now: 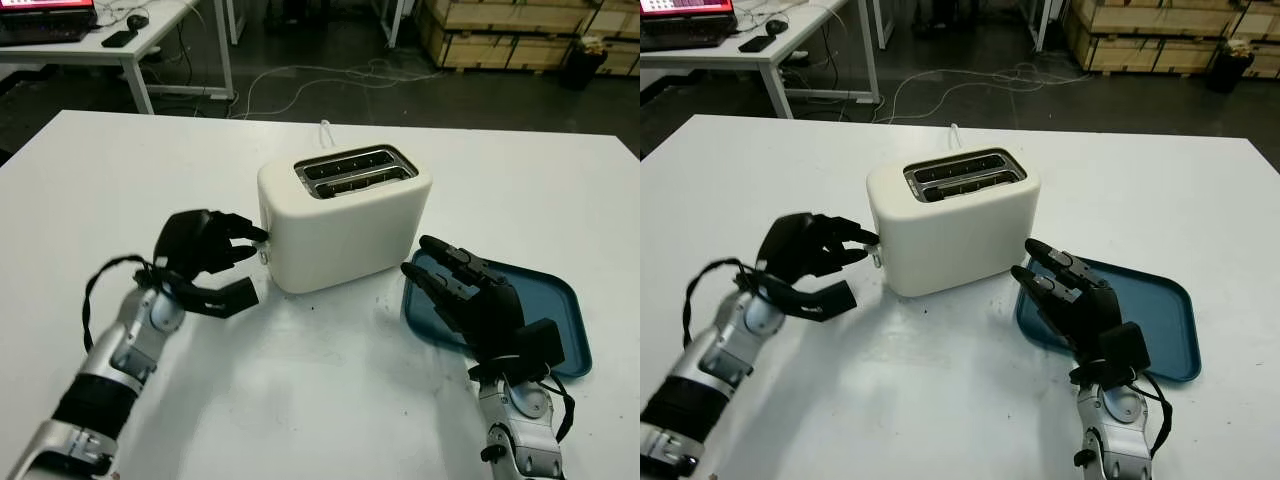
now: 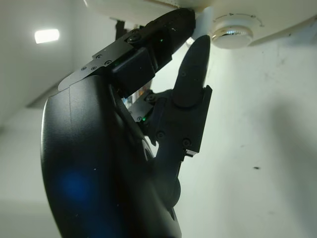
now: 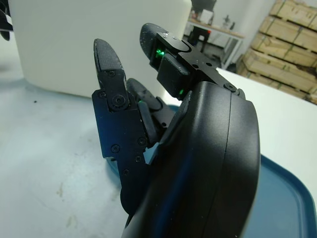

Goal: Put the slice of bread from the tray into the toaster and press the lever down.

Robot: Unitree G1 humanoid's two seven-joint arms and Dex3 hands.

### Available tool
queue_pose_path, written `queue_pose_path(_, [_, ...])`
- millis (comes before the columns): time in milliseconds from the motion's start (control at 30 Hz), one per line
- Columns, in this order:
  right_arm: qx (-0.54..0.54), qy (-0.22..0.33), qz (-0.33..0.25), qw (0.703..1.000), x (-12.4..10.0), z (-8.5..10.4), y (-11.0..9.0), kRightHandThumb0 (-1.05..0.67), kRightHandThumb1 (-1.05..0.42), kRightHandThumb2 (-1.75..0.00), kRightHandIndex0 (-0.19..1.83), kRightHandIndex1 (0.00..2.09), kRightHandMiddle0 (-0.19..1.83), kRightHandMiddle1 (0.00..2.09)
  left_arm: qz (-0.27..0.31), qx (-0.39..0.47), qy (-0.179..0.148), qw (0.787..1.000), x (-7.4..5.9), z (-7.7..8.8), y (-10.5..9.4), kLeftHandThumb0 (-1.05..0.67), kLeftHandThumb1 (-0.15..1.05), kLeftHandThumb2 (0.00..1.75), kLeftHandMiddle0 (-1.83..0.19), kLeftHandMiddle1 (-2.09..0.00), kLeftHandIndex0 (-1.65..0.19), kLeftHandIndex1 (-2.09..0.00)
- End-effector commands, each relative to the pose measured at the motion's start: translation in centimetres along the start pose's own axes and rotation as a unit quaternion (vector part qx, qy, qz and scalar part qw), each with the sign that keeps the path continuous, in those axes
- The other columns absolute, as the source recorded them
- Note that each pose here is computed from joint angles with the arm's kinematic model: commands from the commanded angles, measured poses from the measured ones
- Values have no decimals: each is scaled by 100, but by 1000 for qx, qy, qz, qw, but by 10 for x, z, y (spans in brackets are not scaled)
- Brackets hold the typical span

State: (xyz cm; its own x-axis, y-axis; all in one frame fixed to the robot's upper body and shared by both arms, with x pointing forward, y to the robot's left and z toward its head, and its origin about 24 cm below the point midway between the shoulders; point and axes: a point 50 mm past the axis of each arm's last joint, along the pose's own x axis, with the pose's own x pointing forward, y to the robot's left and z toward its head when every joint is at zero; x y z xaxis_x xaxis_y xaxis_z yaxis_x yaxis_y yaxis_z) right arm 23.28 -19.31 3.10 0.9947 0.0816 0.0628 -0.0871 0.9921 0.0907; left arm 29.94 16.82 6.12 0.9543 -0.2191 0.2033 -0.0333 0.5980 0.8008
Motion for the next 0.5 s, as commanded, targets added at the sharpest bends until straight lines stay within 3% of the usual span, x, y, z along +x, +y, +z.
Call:
queue_pose_path(0, [-2,8,8,1000,7,0,-3,-38,-89,0,93,2,85,1,-254,-43,-11,966,-43,33,-117,-33,83,1,-94,-111,-129,0])
queue_pose_path(100, [-2,11,10,1000,8,-1,-1,-39,-88,0,94,2,85,1,-248,-32,-21,968,-38,30,-109,-33,84,1,-94,-113,-128,0])
queue_pose_path(267, [-1,11,8,1000,8,-2,0,-45,-88,0,94,1,85,1,-251,-31,-23,967,-34,27,-104,-34,83,0,-99,-96,-129,0])
queue_pose_path(467, [-9,8,6,1000,7,0,1,-44,-88,0,94,1,85,0,-235,-28,-35,971,-27,27,-97,-36,83,1,-99,-97,-130,-1])
